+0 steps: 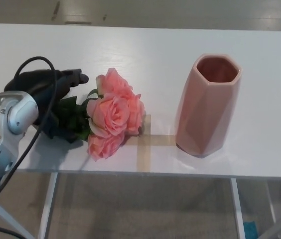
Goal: Use the left hand to pick up the rose and then lift and insert it into the pink vase.
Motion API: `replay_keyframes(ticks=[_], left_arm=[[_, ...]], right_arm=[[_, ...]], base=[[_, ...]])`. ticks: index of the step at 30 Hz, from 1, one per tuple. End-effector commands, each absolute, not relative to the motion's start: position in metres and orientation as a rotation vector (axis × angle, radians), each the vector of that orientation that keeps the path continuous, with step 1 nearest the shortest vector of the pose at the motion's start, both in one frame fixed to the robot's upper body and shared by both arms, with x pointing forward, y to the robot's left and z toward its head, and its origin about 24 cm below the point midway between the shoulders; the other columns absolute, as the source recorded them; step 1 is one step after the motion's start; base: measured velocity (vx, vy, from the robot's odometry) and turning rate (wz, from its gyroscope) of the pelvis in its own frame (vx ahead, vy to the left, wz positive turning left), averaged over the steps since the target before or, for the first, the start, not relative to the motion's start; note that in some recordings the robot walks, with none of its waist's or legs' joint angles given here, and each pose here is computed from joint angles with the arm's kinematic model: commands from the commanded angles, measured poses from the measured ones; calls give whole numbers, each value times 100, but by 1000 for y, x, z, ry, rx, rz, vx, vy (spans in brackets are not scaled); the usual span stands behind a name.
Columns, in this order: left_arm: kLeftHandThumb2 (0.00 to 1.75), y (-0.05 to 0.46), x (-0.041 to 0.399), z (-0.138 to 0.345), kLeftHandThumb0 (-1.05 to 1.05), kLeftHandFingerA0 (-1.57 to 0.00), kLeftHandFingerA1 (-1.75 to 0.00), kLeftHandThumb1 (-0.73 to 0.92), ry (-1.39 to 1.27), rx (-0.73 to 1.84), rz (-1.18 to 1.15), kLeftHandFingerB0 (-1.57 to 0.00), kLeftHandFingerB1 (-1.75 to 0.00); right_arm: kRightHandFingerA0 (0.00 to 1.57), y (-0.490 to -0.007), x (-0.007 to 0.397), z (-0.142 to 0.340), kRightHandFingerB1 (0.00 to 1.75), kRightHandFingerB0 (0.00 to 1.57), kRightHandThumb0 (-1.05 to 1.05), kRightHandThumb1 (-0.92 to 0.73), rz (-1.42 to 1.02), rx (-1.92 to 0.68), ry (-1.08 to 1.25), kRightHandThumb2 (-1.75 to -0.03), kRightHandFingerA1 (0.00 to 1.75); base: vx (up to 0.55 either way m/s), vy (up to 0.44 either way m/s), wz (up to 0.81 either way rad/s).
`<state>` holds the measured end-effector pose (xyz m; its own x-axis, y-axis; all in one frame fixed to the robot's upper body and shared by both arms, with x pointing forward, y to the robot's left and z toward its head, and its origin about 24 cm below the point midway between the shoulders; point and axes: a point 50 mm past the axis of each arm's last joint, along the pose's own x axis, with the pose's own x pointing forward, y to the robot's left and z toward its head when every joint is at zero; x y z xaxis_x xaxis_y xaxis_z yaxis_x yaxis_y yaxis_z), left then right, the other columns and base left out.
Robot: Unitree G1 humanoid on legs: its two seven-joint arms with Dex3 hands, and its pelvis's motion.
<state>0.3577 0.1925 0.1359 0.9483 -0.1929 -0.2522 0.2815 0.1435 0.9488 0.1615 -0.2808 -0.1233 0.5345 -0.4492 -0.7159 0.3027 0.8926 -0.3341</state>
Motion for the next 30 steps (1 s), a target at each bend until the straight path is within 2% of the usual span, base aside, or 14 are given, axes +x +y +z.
replay_keyframes(ticks=[1, 2, 3, 13, 20, 21, 23, 24, 25, 26, 27, 30], left_arm=[[73, 190, 364, 128, -51, -1, -21, 34, 105, 1402, -342, -9, -37], [54, 189, 366, 126, -54, -6, -19, 42, 114, 1400, -342, -12, -27], [72, 188, 367, 124, -52, -3, -21, 35, 121, 1403, -343, -7, -36], [71, 181, 377, 117, -54, -6, -21, 36, 164, 1407, -358, -7, -36], [72, 160, 379, 112, -62, 0, -31, 40, 145, 1441, -394, -9, -37], [85, 158, 378, 112, -32, 0, -48, 26, 136, 1450, -404, 0, -47], [85, 158, 378, 112, -32, 0, -48, 26, 135, 1451, -405, 0, -47], [61, 155, 377, 111, -52, -30, -31, 68, 121, 1462, -432, -21, -29], [61, 153, 377, 111, -45, -58, -38, 71, 109, 1457, -449, -29, -30], [61, 152, 377, 111, -45, -58, -38, 71, 100, 1442, -456, -29, -30], [62, 150, 378, 110, -26, -89, -94, 72, 86, 1420, -462, -44, -34], [62, 150, 378, 110, -26, -89, -94, 72, 84, 1420, -463, -44, -34]], right_arm=[[74, -283, 156, -125, 47, 62, -16, -53, -467, -163, 905, -55, 52], [74, -282, 156, -125, 47, 62, -16, -53, -469, -163, 906, -55, 52], [74, -282, 156, -125, 47, 62, -16, -53, -469, -163, 904, -55, 52], [74, -282, 159, -123, 47, 62, -15, -53, -469, -160, 891, -55, 52], [74, -283, 164, -122, 47, 62, -16, -54, -479, -142, 889, -55, 52], [74, -282, 164, -122, 48, 62, -16, -54, -479, -141, 888, -55, 52], [74, -282, 164, -122, 48, 62, -16, -54, -480, -140, 888, -55, 52], [74, -282, 164, -122, 47, 62, -15, -54, -481, -138, 885, -56, 52], [74, -281, 165, -122, 47, 62, -16, -54, -482, -137, 883, -56, 52], [74, -282, 165, -122, 47, 62, -16, -54, -481, -137, 882, -56, 52], [74, -282, 166, -121, 47, 62, -16, -54, -479, -133, 880, -56, 52], [74, -282, 166, -121, 47, 62, -16, -54, -479, -133, 880, -56, 52]], base=[[0, 0, 0], [0, 0, 0], [0, 0, 0], [0, 0, 0], [0, 0, 0], [0, 0, 0], [0, 0, 0], [0, 0, 0], [0, 0, 0], [0, 0, 0], [0, 0, 0], [0, 0, 0]])
